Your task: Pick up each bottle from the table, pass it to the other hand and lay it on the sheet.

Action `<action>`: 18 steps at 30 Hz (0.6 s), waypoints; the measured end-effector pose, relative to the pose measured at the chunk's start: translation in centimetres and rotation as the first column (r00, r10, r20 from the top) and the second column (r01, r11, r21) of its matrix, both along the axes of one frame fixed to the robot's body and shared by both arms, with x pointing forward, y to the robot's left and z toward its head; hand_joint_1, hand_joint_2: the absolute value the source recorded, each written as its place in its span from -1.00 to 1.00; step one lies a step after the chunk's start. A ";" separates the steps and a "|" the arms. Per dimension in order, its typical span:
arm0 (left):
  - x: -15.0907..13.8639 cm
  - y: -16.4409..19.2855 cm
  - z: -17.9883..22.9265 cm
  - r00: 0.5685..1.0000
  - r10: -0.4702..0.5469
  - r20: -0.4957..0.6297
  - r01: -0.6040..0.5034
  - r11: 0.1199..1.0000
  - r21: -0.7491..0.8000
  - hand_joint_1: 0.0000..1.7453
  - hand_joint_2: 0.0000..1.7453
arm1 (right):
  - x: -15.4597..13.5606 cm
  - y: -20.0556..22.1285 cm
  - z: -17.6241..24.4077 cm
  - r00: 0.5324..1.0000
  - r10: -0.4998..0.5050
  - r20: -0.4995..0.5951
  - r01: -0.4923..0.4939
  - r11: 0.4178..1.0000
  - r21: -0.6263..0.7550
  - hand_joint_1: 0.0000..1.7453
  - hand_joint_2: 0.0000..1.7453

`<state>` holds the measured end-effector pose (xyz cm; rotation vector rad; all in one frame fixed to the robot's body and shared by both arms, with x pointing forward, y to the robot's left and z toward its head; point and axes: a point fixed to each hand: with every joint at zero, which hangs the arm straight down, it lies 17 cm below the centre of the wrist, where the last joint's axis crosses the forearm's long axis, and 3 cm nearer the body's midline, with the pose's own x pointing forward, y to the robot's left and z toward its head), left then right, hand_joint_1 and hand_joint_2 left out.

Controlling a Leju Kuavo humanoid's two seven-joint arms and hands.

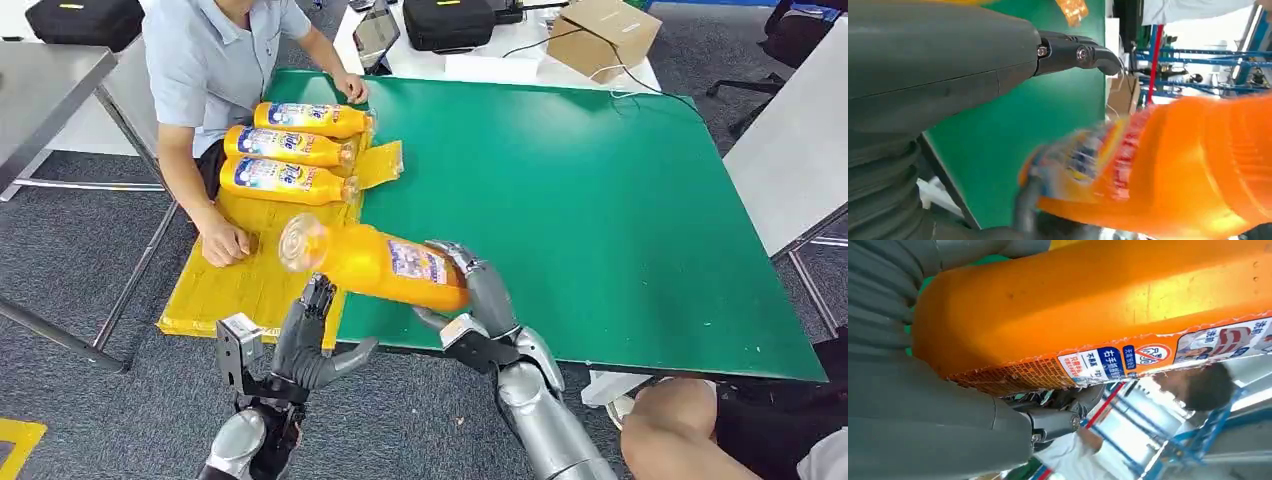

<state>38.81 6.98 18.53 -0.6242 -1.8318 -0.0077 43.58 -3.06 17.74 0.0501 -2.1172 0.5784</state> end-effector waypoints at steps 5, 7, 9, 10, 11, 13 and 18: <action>0.5 -0.7 0.5 1.000 -0.015 -0.012 0.015 0.999 -0.028 -1.00 1.00 | -1.1 3.0 -0.2 0.998 0.052 0.019 -0.051 0.998 -0.032 1.00 1.00; 0.7 -0.9 0.7 1.000 -0.021 -0.020 0.020 0.999 -0.045 -1.00 1.00 | -1.6 4.0 -0.4 0.997 0.075 0.012 -0.075 0.997 -0.028 1.00 1.00; 0.8 -0.9 0.8 0.999 -0.025 -0.028 0.023 0.998 -0.066 -1.00 1.00 | -2.2 5.1 -0.6 0.995 0.099 0.003 -0.099 0.995 -0.017 1.00 1.00; 0.8 -1.0 0.9 0.999 -0.028 -0.029 0.026 0.997 -0.074 -1.00 1.00 | -2.4 5.5 -0.8 0.994 0.109 -0.006 -0.109 0.994 -0.012 1.00 1.00; 0.8 -1.0 1.0 0.999 -0.030 -0.028 0.028 0.997 -0.078 -1.00 1.00 | -2.6 5.8 -1.0 0.993 0.115 -0.012 -0.115 0.993 -0.008 1.00 1.00; 0.8 -1.3 1.1 0.999 -0.038 -0.027 0.036 0.996 -0.083 -1.00 1.00 | -2.8 6.4 -1.5 0.991 0.130 -0.032 -0.130 0.992 -0.002 1.00 1.00; 0.7 -1.6 1.4 0.999 -0.048 -0.017 0.047 0.995 -0.086 -1.00 1.00 | -3.0 7.4 -2.6 0.984 0.160 -0.080 -0.160 0.987 0.010 1.00 1.00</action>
